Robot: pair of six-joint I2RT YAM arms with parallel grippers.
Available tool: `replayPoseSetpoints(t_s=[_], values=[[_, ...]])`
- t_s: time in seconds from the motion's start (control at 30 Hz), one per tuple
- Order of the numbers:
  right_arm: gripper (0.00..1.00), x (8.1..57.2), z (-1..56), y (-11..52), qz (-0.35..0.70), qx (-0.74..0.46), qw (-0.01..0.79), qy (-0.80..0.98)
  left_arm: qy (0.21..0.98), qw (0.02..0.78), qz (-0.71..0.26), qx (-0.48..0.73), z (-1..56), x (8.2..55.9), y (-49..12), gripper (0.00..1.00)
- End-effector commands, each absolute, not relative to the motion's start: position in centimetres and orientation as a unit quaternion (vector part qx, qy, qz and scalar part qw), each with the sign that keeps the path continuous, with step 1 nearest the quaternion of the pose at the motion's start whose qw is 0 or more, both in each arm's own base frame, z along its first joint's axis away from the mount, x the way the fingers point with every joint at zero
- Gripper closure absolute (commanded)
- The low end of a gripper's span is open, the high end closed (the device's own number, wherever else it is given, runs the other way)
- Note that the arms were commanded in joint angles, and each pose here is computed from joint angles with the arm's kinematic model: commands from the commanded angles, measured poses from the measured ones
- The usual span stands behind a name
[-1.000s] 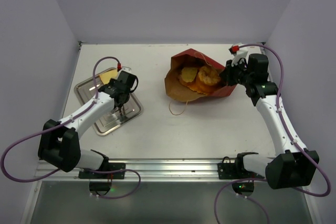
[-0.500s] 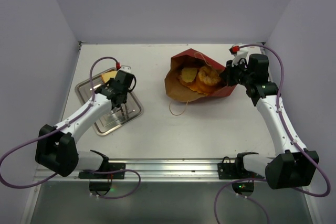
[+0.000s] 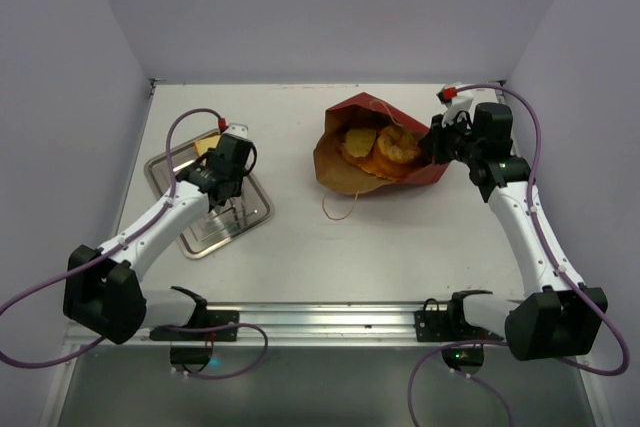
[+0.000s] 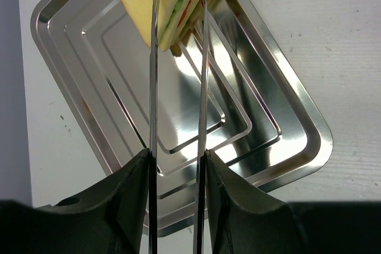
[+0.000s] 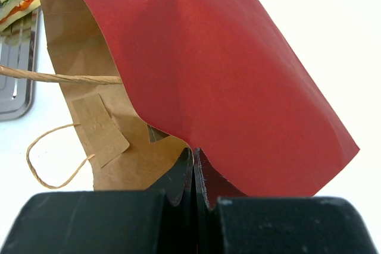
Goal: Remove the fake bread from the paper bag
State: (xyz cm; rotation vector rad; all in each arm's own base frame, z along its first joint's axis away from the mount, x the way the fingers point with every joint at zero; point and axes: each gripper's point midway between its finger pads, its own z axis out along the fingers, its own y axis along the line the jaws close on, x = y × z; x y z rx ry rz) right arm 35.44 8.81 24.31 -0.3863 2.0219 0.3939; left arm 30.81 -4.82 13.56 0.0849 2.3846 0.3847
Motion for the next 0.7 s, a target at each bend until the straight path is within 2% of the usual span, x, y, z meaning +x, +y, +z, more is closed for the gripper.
replayPoseSetpoints(t_s=[0.0, 0.2, 0.37, 0.5, 0.67], values=[[1.0, 35.6, 26.4, 9.0, 0.167, -0.161, 0.531, 0.815, 0.909, 0.396, 0.131, 0.015, 16.7, 31.6, -5.0, 0.57], [1.0, 35.7, 26.3, 8.9, 0.166, -0.161, 0.53, 0.816, 0.898, 0.437, 0.038, 0.033, 19.8, 31.0, -7.6, 0.64], [1.0, 35.5, 26.1, 8.7, 0.16, -0.167, 0.53, 0.816, 0.881, 0.451, -0.132, 0.062, 22.4, 28.3, -12.6, 0.66], [1.0, 35.3, 26.0, 8.6, 0.151, -0.182, 0.533, 0.812, 0.855, 0.422, -0.282, 0.104, 23.4, 24.5, -17.0, 0.67], [1.0, 34.9, 24.8, 8.4, 0.133, -0.214, 0.534, 0.807, 0.819, 0.372, -0.411, 0.148, 23.7, 19.5, -20.1, 0.67]])
